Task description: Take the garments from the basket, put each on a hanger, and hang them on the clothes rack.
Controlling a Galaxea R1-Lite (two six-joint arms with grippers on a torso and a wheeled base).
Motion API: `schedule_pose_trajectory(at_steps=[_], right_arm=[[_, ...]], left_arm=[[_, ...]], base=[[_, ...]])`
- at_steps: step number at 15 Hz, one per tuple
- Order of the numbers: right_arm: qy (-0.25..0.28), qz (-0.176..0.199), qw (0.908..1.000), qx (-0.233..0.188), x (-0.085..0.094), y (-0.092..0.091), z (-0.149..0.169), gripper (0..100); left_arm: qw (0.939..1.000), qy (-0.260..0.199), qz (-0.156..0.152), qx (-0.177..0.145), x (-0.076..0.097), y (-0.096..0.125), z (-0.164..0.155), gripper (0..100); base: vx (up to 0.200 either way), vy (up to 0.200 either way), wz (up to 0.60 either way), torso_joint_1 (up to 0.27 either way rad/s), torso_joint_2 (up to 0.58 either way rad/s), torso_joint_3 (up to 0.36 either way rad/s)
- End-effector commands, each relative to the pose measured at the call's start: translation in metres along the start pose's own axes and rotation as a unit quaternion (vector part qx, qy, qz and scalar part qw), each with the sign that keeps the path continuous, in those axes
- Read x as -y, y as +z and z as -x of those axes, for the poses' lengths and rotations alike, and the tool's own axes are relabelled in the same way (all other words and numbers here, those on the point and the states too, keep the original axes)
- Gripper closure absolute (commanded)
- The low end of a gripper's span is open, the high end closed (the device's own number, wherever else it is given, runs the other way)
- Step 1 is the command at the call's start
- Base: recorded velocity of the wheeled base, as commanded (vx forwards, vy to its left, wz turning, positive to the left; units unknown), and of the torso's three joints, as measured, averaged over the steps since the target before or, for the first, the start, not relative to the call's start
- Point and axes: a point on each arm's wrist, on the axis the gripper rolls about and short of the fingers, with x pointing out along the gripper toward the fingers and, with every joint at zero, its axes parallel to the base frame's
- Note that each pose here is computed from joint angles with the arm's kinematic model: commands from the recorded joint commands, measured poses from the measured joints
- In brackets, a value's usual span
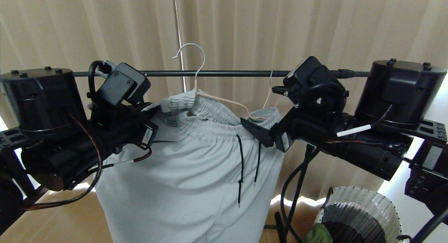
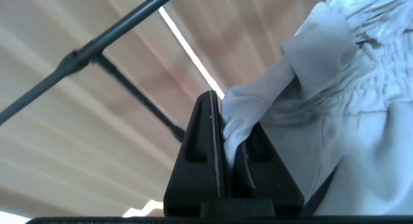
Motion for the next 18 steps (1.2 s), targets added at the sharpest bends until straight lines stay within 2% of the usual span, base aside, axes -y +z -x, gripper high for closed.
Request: schedule_pose_trajectory(at_steps=[1,8,11,14,15,18], right_arm=[[0.005,0.012,0.9997,-0.020,-0.006,-0.012,-0.017,0],[-0.035,0.019,0.9992,-0.009,0.018,-0.006,-0.022,0],[-0.034,0.029,0.9989,-0.014,0.017,-0.009,-0.026,0],[-0.030,0.050,0.9981,-0.020,0.015,-0.013,-0.032,0],[-0.029,0.061,0.9975,-0.020,0.014,-0.013,-0.035,0],[-0.028,0.063,0.9976,-0.013,0.013,-0.008,-0.038,0]], left_arm=[[1.0000,-0.007,0.000,0.007,0.004,0.005,-0.002,100],[0.9999,-0.012,-0.004,-0.003,0.007,-0.002,0.001,100],[0.9999,-0.016,-0.004,0.001,0.008,-0.001,0.002,100],[0.9994,-0.032,-0.006,0.013,0.016,0.006,0.004,100],[0.9992,-0.035,-0.006,0.017,0.018,0.008,0.004,100],[0.9991,-0.039,-0.008,0.017,0.020,0.008,0.005,100]], base=[[0.000,0.000,0.00,0.000,0.00,0.000],[0.000,0.000,0.00,0.000,0.00,0.000],[0.000,0.000,0.00,0.000,0.00,0.000],[0.000,0.000,0.00,0.000,0.00,0.000],[0.000,0.000,0.00,0.000,0.00,0.000],[0.000,0.000,0.00,0.000,0.00,0.000]])
